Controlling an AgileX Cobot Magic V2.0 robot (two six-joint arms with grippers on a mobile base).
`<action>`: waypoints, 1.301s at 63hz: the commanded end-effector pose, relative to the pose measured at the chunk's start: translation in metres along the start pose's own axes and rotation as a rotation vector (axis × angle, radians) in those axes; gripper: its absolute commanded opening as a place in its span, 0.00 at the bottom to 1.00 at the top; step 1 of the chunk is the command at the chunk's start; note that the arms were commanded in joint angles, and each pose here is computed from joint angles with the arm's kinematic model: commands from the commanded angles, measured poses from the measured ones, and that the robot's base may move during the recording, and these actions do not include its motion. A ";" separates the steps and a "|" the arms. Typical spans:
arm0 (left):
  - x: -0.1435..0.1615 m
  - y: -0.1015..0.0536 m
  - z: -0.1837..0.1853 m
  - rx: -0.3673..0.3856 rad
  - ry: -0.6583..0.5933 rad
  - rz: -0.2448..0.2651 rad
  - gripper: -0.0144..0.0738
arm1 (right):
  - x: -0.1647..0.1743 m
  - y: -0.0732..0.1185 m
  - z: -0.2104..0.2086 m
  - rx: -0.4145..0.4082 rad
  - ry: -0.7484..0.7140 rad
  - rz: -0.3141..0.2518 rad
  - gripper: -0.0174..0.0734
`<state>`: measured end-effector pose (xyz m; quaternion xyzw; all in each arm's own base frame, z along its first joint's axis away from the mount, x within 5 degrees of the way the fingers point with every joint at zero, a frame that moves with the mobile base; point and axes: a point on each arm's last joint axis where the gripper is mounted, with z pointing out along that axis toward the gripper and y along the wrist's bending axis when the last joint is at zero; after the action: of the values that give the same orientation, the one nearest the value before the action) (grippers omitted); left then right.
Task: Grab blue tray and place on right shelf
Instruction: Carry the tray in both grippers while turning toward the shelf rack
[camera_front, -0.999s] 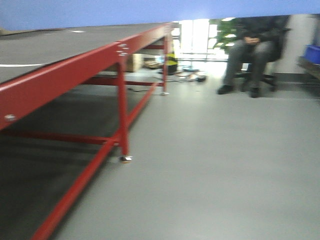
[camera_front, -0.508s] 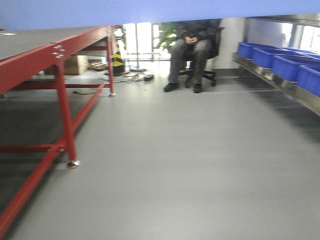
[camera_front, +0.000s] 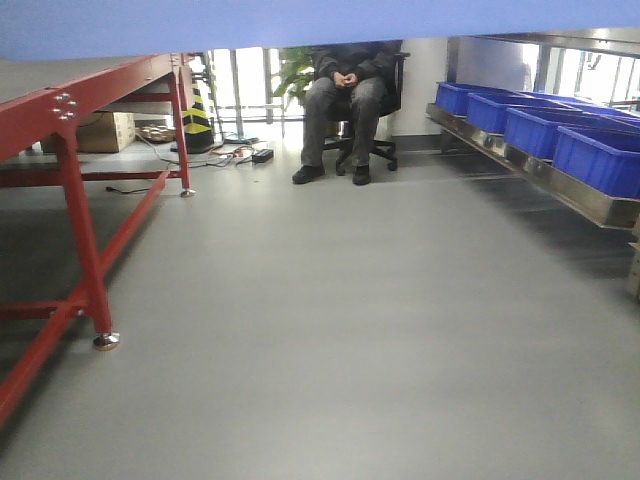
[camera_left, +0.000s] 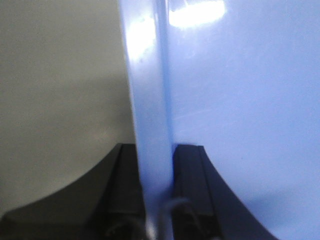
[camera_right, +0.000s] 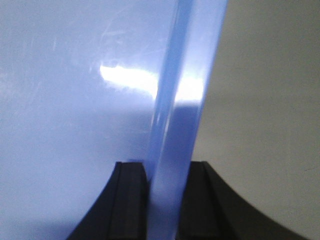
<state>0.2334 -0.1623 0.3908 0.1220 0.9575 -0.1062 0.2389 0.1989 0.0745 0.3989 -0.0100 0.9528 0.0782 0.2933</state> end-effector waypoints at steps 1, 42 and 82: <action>0.004 0.010 -0.016 -0.090 0.004 0.058 0.11 | -0.007 -0.005 -0.015 0.030 -0.110 -0.048 0.25; 0.005 0.008 -0.016 -0.065 0.015 0.050 0.11 | -0.007 -0.005 -0.015 0.030 -0.110 -0.048 0.25; 0.006 0.007 -0.016 -0.053 0.019 0.046 0.11 | -0.007 -0.005 -0.015 0.030 -0.110 -0.048 0.25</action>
<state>0.2325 -0.1634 0.3907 0.1212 0.9578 -0.1130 0.2347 0.1987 0.0741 0.3987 -0.0101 0.9533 0.0755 0.2924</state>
